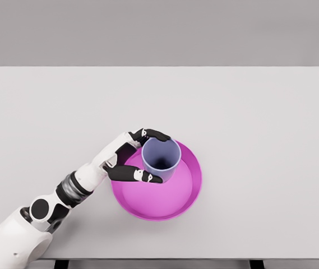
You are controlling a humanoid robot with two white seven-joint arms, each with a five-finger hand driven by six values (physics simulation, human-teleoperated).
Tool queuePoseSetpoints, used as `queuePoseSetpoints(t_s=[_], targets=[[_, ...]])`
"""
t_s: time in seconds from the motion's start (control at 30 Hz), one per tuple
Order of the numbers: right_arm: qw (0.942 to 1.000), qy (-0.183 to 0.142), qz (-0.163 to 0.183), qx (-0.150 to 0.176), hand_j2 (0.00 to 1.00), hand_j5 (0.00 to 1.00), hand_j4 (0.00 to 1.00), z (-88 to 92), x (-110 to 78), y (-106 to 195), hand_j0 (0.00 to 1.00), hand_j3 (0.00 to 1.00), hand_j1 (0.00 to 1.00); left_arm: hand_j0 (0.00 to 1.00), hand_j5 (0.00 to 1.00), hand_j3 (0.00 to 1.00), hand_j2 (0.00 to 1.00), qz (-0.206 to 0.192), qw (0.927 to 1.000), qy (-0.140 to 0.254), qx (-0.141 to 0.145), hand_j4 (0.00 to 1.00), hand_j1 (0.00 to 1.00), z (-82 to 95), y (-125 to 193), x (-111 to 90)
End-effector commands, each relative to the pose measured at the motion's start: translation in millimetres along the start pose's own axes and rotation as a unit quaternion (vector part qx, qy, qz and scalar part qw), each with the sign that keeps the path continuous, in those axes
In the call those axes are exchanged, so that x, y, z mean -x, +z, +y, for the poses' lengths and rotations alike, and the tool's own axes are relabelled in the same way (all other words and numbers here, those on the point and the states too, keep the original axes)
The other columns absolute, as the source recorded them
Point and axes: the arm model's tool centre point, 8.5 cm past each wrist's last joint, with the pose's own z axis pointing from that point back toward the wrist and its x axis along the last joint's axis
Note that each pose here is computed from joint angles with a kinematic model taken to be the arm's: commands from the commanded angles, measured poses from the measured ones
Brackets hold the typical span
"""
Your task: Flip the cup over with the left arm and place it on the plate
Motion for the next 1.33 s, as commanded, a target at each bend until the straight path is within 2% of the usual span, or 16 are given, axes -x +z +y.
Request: queuePoseSetpoints(t_s=[0.0,0.07,0.1,0.13,0.23,0.57,0.73,0.83,0.87,0.93,0.97,1.03,1.07,1.1,1.17,1.3], targets=[[1.0000,0.000,0.001,0.000,1.00,1.00,1.00,0.0,1.0,0,1.00,1.00,1.00,0.63,0.63,0.63,0.63,0.001,1.0000,0.002,-0.002,0.63,0.63,0.5,0,1],[1.0000,-0.001,0.001,0.000,1.00,1.00,1.00,0.1,1.0,0,1.00,1.00,1.00,0.67,0.67,0.67,0.67,0.001,1.0000,0.002,-0.003,0.67,0.67,0.9,1,1],[1.0000,-0.001,0.001,0.000,1.00,1.00,1.00,0.1,1.0,0,1.00,1.00,1.00,0.75,0.75,0.75,0.75,-0.001,1.0000,0.002,-0.001,0.75,0.75,0.4,0,0],[1.0000,-0.001,0.000,0.000,1.00,1.00,1.00,-0.1,0.1,0,1.00,1.00,1.00,0.89,0.89,0.89,0.89,0.000,1.0000,-0.001,-0.001,0.89,0.89,0.6,0,0],[1.0000,-0.001,0.000,0.000,1.00,1.00,1.00,-0.1,0.1,0,1.00,1.00,1.00,1.00,1.00,1.00,1.00,0.001,1.0000,-0.006,0.003,1.00,1.00,-0.8,0,0],[1.0000,0.000,0.000,0.000,1.00,1.00,1.00,-0.1,0.1,0,1.00,1.00,1.00,1.00,1.00,1.00,1.00,0.001,0.9999,-0.010,0.004,1.00,1.00,0.5,2,-3],[1.0000,-0.001,0.000,0.000,1.00,1.00,1.00,-0.1,0.1,0,1.00,1.00,1.00,1.00,1.00,1.00,1.00,-0.016,0.9997,-0.014,0.013,1.00,1.00,-0.7,3,-19],[1.0000,-0.001,0.001,0.000,1.00,1.00,1.00,0.1,1.1,0,1.00,1.00,1.00,1.00,1.00,1.00,1.00,0.004,0.9997,-0.019,0.012,1.00,1.00,21.2,25,-33],[1.0000,0.000,0.000,0.000,1.00,1.00,1.00,-0.1,0.1,0,1.00,1.00,1.00,1.00,1.00,1.00,1.00,0.018,0.9996,-0.020,0.008,1.00,1.00,33.8,36,-39],[1.0000,0.000,0.001,0.000,1.00,1.00,1.00,0.0,1.0,0,1.00,1.00,1.00,1.00,1.00,1.00,1.00,0.023,0.9986,-0.044,0.019,1.00,1.00,45.4,43,-56],[1.0000,0.000,0.001,0.000,1.00,1.00,1.00,0.0,1.0,0,1.00,1.00,1.00,1.00,1.00,1.00,1.00,0.026,0.9973,-0.066,0.016,1.00,1.00,59.0,49,-68],[1.0000,-0.001,0.001,0.000,1.00,1.00,1.00,0.1,1.0,0,1.00,1.00,1.00,1.00,1.00,1.00,1.00,0.047,0.9922,-0.108,0.041,1.00,1.00,81.0,62,-89],[1.0000,-0.001,0.000,0.000,1.00,1.00,1.00,-0.1,0.1,0,1.00,1.00,1.00,1.00,1.00,1.00,1.00,0.072,0.9854,-0.138,0.068,1.00,1.00,96.0,74,-105],[1.0000,0.000,0.001,0.000,1.00,1.00,1.00,0.0,1.0,0,1.00,1.00,1.00,1.00,1.00,1.00,1.00,0.093,0.9798,-0.149,0.096,1.00,1.00,103.1,83,-116],[1.0000,-0.001,0.001,0.000,1.00,1.00,1.00,0.1,1.0,0,1.00,1.00,1.00,1.00,1.00,1.00,1.00,0.097,0.9794,-0.126,0.124,1.00,1.00,103.1,89,-120],[1.0000,-0.001,0.001,0.000,1.00,1.00,1.00,0.1,1.0,0,1.00,1.00,1.00,1.00,1.00,1.00,1.00,0.094,0.9796,-0.128,0.123,1.00,1.00,105.1,88,-123]])
